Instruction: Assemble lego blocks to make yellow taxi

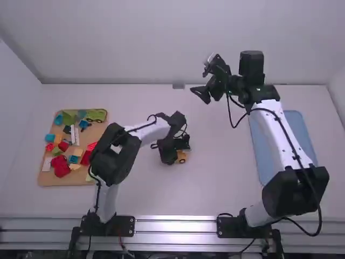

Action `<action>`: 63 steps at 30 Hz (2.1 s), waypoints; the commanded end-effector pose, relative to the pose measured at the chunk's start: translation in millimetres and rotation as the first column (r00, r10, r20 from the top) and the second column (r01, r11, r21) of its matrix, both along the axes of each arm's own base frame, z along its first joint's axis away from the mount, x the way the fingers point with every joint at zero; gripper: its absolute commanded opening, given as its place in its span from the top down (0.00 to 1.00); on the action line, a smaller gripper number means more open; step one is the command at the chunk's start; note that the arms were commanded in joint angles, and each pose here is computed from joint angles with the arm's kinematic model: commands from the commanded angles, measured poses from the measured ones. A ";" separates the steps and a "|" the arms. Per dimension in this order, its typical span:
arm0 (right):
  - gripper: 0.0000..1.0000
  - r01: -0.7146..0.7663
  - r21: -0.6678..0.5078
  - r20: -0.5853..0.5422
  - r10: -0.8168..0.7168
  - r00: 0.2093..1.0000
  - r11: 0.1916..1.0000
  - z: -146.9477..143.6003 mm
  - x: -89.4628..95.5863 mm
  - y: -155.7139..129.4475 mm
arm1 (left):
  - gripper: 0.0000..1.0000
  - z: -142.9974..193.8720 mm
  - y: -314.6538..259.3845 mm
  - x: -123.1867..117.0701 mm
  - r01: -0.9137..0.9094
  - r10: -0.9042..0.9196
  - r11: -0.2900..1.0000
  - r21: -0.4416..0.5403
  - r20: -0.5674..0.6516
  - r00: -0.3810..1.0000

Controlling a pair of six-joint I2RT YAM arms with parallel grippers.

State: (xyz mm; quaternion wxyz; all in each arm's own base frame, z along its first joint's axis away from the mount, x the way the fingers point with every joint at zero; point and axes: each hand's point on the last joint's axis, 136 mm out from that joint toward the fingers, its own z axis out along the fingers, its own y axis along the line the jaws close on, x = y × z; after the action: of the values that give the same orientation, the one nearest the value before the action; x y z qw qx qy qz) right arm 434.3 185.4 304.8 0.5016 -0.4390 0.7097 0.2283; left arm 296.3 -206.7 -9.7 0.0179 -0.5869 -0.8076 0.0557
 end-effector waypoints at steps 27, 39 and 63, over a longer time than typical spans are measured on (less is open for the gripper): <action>0.01 -0.005 0.053 0.084 0.001 0.996 0.999 37.4 -0.1 2.7 | 0.01 123.4 69.0 43.6 0.010 -0.029 0.965 0.261 0.068 0.997; 0.01 -0.380 0.077 0.104 0.372 0.922 0.922 32.9 -67.1 51.7 | 0.01 219.5 181.3 127.3 -0.656 0.672 0.740 -0.147 0.186 0.717; 0.01 -0.519 0.076 0.124 0.508 0.852 0.851 45.8 -138.3 177.2 | 0.01 202.4 413.8 30.5 -0.677 0.678 -0.735 0.033 0.007 -0.735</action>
State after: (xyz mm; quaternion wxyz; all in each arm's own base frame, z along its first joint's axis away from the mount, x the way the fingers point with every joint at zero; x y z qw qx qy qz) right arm 293.7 365.8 327.7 0.4536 -0.6020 0.5315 0.3865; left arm 334.0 208.1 191.4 -0.0336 0.5160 -0.8548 0.0441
